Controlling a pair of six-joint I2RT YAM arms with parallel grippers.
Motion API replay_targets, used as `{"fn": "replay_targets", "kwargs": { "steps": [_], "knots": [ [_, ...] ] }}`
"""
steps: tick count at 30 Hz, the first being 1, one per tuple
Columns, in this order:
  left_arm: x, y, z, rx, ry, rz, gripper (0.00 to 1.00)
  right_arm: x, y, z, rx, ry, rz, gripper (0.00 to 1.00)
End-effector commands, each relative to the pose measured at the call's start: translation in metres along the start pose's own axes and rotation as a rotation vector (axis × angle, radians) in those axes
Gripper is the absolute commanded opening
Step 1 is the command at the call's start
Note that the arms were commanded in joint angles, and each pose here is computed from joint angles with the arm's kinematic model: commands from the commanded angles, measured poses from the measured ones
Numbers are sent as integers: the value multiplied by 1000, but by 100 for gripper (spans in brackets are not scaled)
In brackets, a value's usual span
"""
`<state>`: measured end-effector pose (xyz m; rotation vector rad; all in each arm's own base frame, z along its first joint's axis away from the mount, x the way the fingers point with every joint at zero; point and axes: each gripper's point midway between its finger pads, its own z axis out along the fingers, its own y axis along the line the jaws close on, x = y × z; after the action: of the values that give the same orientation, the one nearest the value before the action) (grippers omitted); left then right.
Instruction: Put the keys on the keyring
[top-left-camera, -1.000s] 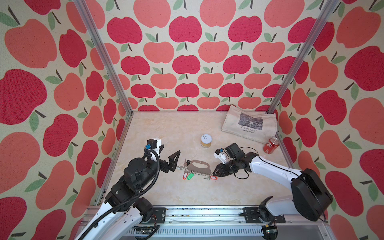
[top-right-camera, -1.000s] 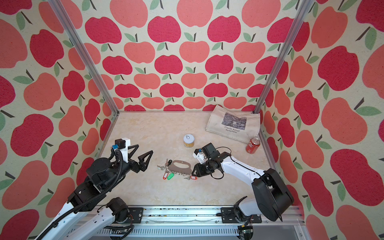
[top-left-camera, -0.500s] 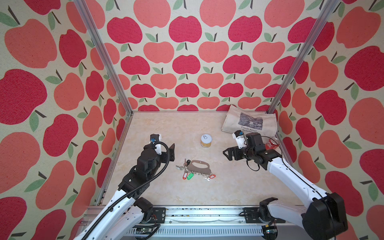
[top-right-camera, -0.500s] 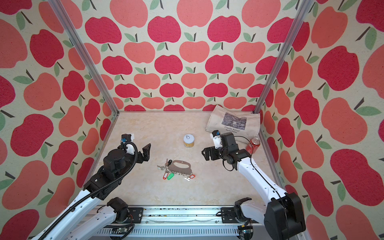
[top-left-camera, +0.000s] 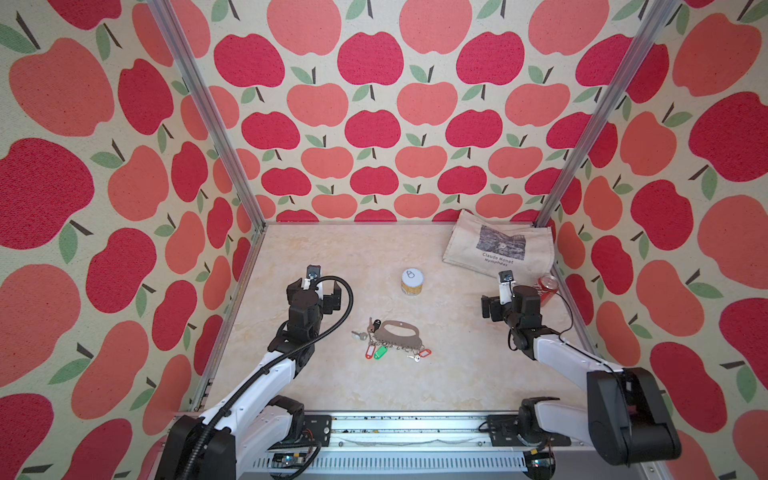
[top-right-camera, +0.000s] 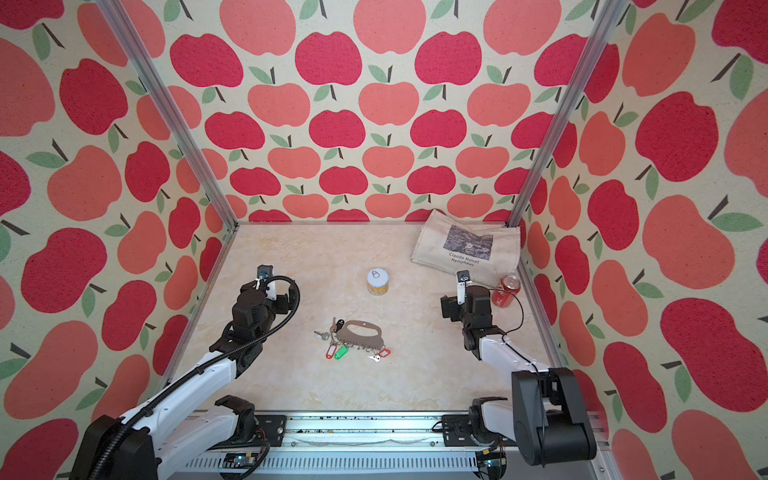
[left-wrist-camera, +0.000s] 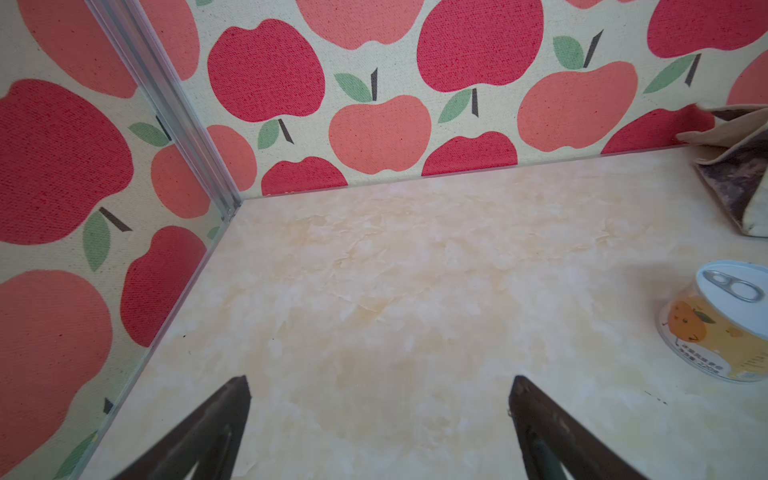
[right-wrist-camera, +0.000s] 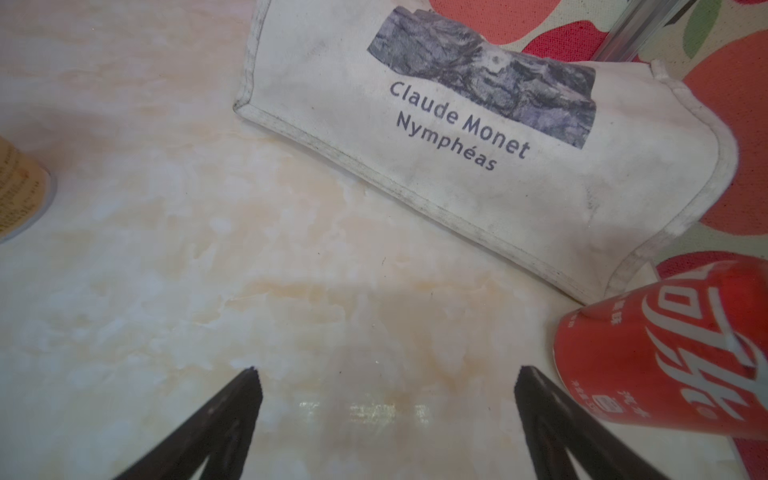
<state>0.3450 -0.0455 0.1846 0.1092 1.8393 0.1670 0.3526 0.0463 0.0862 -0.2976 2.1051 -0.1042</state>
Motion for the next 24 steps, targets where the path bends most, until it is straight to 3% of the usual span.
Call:
{"fn": "replay_targets", "kwargs": {
  "steps": [1,6,13,19,24],
  "knots": [
    [-13,23,6,-69,-107,24,99,-48,-16,3,94,-212,-57,99],
    [14,38,18,-106,-55,54,99,-41,-12,13,74,-234,-36,99],
    [32,45,39,-96,-67,9,99,-36,-11,12,50,-295,-6,99],
    [71,48,53,-100,0,-40,100,-30,-13,10,61,-336,11,99],
    [83,54,60,-128,13,-56,100,-23,-13,13,87,-345,7,99]
  ]
}}
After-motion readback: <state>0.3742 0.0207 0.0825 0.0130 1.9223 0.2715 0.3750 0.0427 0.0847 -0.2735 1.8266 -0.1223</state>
